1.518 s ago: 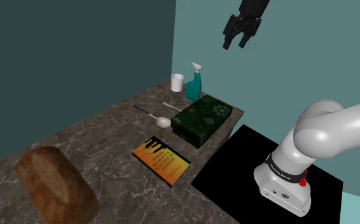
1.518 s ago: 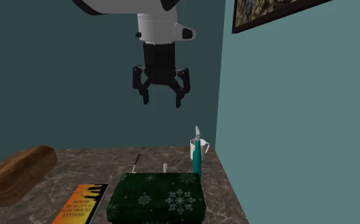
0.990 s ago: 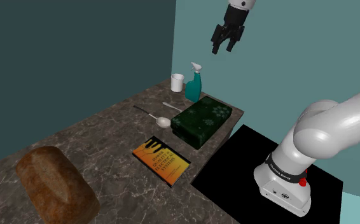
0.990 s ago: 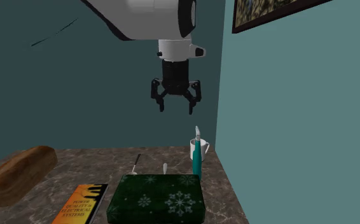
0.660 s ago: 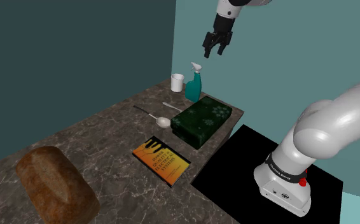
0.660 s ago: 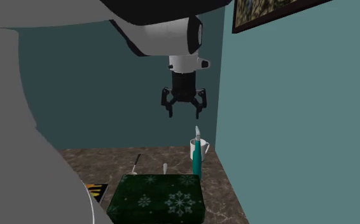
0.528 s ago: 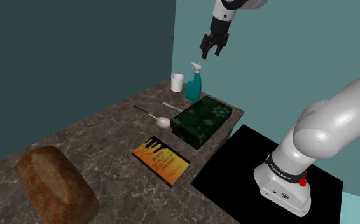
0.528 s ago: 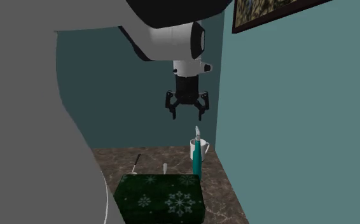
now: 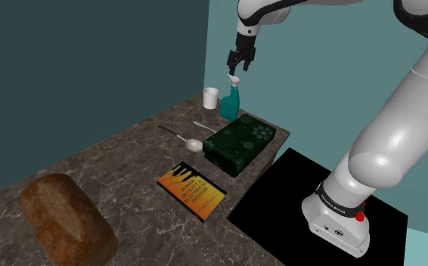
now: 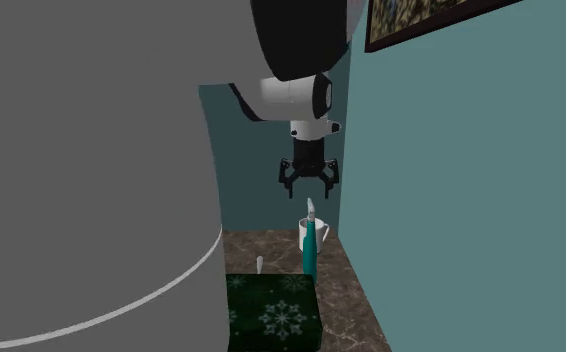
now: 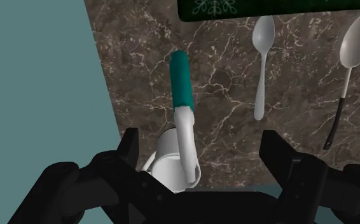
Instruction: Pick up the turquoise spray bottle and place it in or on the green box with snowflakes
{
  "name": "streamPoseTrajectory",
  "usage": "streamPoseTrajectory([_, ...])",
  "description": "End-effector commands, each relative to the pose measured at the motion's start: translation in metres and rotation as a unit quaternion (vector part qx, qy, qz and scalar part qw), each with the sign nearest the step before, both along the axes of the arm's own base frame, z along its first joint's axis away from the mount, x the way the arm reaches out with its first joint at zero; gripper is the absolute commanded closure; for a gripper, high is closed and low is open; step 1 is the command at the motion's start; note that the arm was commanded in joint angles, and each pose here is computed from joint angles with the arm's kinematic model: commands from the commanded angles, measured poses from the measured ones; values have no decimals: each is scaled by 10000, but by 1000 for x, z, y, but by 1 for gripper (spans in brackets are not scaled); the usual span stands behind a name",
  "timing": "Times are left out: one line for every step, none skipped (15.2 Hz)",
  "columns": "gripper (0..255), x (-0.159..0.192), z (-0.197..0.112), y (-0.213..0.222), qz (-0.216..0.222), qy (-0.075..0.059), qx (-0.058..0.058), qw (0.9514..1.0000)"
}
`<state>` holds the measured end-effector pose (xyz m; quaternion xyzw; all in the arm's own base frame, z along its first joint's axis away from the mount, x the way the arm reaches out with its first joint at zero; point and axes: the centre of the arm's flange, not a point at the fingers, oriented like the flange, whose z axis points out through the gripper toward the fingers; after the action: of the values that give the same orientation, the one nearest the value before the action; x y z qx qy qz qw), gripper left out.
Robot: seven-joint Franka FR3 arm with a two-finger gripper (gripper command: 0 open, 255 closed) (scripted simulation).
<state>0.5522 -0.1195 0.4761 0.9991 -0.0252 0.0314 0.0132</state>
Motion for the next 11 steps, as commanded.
streamPoseTrajectory([0,24,-18,-7,72,53,-28,10000])
streamPoseTrajectory([0,24,-18,-8,73,54,-29,10000])
streamPoseTrajectory([0,24,-23,-8,73,54,-29,10000])
streamPoseTrajectory([0,25,-28,-8,73,54,-29,10000])
streamPoseTrajectory([0,25,-34,-8,73,54,-29,10000])
streamPoseTrajectory([0,25,-39,-8,73,54,-29,10000])
streamPoseTrajectory([0,25,-44,-8,73,54,-29,10000])
streamPoseTrajectory([0,26,-50,-9,73,54,-29,10000])
streamPoseTrajectory([0,26,-58,-9,73,54,-29,10000])
streamPoseTrajectory([0,26,-58,-9,73,54,-29,10000])
streamPoseTrajectory([0,26,-58,-9,73,54,-29,10000])
